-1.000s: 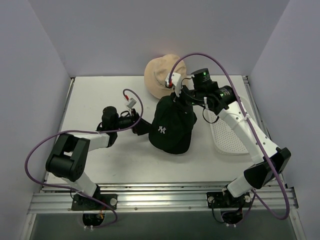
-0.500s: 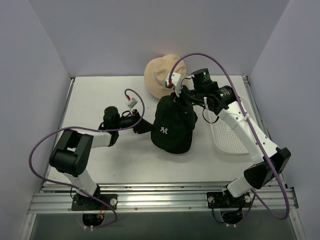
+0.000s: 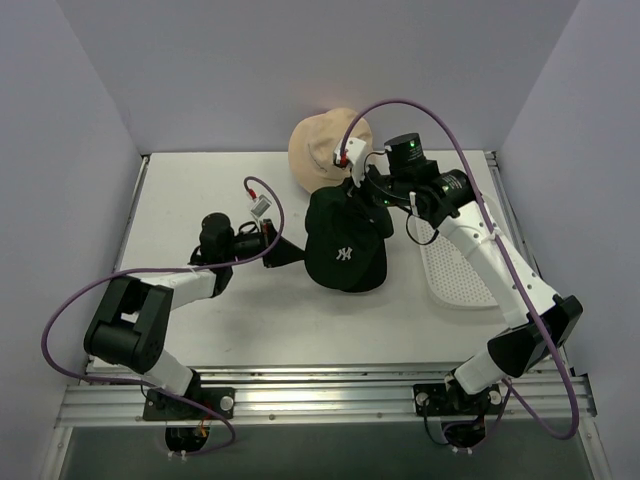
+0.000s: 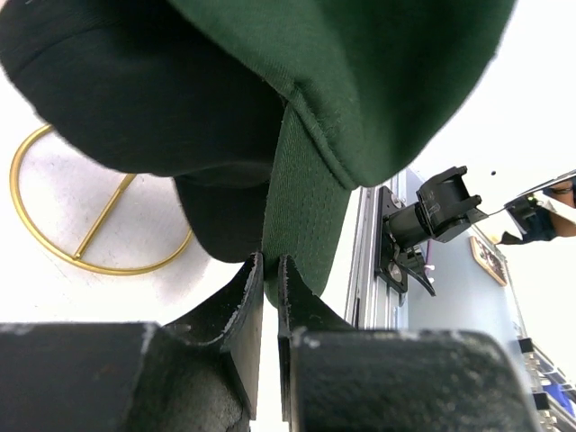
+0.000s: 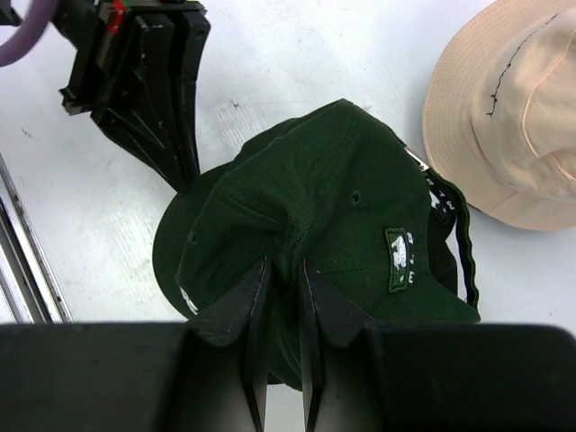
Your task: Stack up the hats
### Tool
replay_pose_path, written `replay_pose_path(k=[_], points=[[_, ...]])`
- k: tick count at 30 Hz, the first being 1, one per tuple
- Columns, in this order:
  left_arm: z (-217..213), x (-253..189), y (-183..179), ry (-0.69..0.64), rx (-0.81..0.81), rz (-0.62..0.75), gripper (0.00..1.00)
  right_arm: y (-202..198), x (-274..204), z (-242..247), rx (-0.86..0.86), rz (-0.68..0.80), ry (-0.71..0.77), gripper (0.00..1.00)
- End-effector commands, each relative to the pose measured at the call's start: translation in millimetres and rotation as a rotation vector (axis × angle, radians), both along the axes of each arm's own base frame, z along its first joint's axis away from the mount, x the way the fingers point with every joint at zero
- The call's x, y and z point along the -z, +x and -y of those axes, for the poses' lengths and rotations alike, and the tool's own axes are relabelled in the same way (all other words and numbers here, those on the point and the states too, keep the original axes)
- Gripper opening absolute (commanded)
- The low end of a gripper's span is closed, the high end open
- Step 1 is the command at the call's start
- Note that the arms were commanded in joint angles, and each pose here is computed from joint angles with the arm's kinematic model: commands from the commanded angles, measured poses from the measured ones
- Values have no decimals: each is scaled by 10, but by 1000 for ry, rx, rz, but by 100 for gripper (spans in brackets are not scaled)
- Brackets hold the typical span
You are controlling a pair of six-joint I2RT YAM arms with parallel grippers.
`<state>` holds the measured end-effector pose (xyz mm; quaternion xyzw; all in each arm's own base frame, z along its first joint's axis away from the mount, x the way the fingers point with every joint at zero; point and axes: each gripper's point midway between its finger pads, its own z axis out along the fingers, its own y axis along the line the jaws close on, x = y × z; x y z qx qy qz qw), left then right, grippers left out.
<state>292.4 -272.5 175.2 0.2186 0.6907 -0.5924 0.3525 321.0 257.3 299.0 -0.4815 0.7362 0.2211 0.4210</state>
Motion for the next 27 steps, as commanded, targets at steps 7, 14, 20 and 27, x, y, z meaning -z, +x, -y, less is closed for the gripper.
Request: replay_pose_path(k=[7,14,20,27], points=[[15,-165,-115,-8,-32,74,2,13,-472,3,77,71,106,0],[222,-176,-297,-15,-14,74,2,46,-701,83,145,126,119,0],[359,-146,-438,-7,-24,85,2,69,-743,80,138,147,111,0],[398,-166,-456,-8,-55,92,2,153,-567,91,146,125,51,1]])
